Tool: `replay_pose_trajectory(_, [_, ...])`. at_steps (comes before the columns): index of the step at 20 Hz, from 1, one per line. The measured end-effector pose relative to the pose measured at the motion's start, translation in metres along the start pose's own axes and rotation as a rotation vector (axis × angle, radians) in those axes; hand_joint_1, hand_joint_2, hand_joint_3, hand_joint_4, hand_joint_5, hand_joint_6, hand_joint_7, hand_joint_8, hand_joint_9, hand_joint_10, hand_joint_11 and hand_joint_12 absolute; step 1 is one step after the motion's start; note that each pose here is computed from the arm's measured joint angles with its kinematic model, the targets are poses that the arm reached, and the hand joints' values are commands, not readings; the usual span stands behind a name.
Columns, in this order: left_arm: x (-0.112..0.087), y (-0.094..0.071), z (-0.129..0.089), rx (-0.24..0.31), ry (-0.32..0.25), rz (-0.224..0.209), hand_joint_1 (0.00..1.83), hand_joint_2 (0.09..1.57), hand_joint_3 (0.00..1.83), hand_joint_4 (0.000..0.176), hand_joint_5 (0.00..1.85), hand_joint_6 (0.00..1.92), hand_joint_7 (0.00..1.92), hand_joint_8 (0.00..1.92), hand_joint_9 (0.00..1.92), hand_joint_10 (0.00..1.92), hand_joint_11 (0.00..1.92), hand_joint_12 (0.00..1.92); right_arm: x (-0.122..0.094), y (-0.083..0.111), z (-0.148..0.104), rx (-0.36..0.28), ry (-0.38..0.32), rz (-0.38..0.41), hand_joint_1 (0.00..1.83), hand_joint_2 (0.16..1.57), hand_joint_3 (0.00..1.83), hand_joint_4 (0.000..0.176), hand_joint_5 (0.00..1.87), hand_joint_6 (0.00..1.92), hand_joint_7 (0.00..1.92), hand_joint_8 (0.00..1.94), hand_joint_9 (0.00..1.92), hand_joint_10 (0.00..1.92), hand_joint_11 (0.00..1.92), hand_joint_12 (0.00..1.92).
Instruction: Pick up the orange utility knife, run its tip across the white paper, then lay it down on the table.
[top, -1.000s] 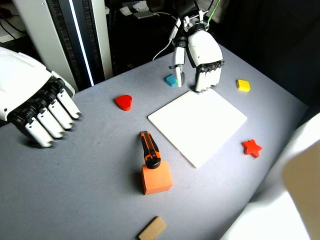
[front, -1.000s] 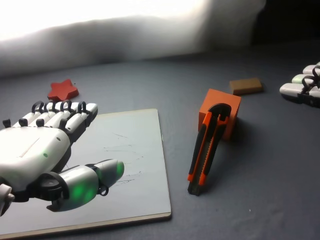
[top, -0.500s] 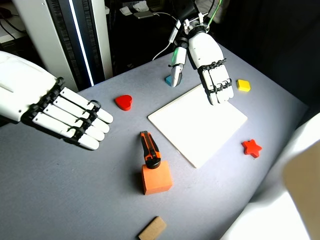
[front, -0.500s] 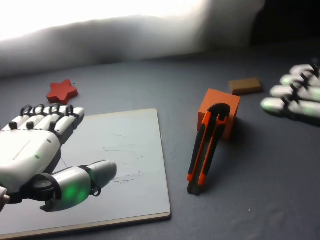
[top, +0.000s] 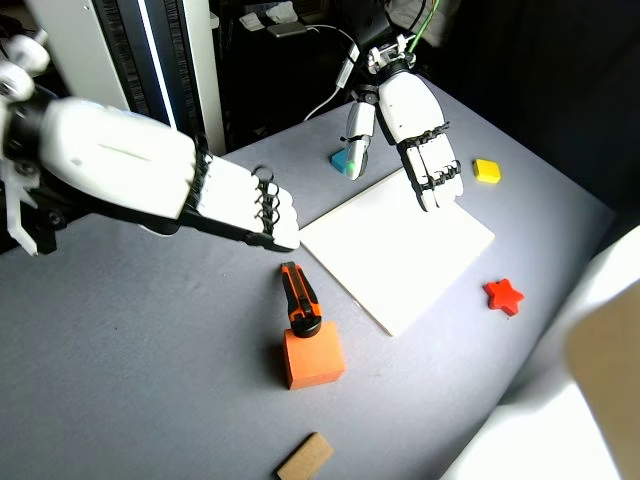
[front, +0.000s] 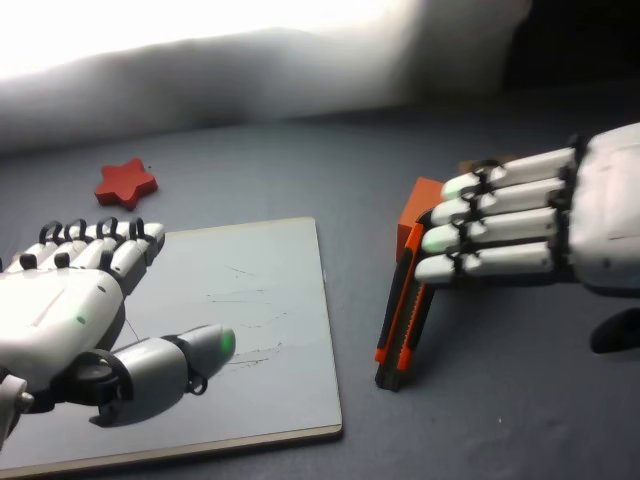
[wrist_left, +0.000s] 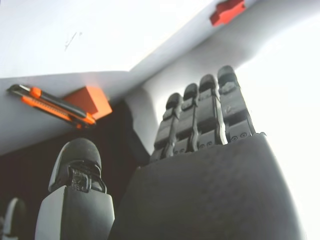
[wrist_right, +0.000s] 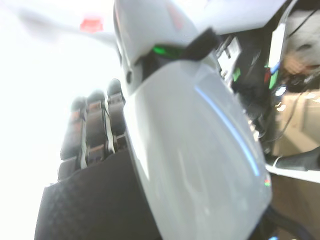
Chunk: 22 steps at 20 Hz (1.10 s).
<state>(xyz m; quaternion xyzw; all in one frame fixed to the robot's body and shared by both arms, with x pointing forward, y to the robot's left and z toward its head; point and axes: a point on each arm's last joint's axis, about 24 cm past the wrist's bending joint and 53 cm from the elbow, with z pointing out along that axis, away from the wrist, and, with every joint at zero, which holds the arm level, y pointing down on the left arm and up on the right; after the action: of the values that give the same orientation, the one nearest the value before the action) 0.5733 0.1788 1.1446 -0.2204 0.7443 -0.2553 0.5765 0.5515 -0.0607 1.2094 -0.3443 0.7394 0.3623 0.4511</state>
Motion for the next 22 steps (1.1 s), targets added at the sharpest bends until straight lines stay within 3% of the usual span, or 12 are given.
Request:
replay_pose_trajectory(3, [0.010,0.001,-0.004,0.000,0.030,0.001,0.00,1.20,0.00,0.000,0.00,0.00,0.00,0.00,0.00,0.00,0.02,0.01,0.002,-0.010,0.019,0.016,0.007,0.017,1.00,1.13,0.00,0.000,0.00,0.00,0.00,0.00,0.00,0.00,0.00,0.00])
replay_pose_trajectory(7, [0.011,0.005,-0.005,-0.014,0.032,-0.008,0.00,1.20,0.00,0.000,0.00,0.00,0.00,0.00,0.00,0.00,0.03,0.02,0.009,-0.027,0.052,0.086,-0.008,0.032,1.02,1.12,0.00,0.000,0.00,0.00,0.00,0.00,0.00,0.00,0.00,0.00])
replay_pose_trajectory(11, [0.007,0.015,-0.005,-0.053,0.018,-0.025,0.00,1.21,0.00,0.000,0.00,0.00,0.00,0.00,0.00,0.00,0.02,0.03,0.010,-0.043,0.072,0.122,-0.013,-0.008,1.05,1.11,0.00,0.000,0.00,0.00,0.00,0.00,0.00,0.00,0.00,0.00])
replay_pose_trajectory(14, [0.006,0.015,-0.004,-0.053,0.014,-0.023,0.00,1.22,0.00,0.000,0.00,0.00,0.00,0.00,0.00,0.00,0.01,0.03,0.012,-0.038,0.085,0.103,-0.005,-0.020,1.08,1.09,0.00,0.000,0.00,0.00,0.00,0.00,0.00,0.00,0.00,0.00])
replay_pose_trajectory(17, [0.006,0.020,-0.004,-0.071,0.013,-0.025,0.00,1.21,0.00,0.000,0.00,0.00,0.00,0.00,0.00,0.00,0.00,0.10,0.031,-0.027,0.098,0.064,0.045,-0.037,1.10,1.08,0.00,0.000,0.00,0.00,0.00,0.00,0.00,0.00,0.00,0.00])
replay_pose_trajectory(22, [0.010,0.018,-0.004,-0.067,0.020,-0.029,0.00,1.21,0.00,0.000,0.00,0.00,0.00,0.00,0.00,0.00,0.00,0.22,0.041,-0.041,0.116,0.083,0.065,-0.036,1.07,1.07,0.00,0.000,0.00,0.00,0.00,0.00,0.00,0.00,0.00,0.00])
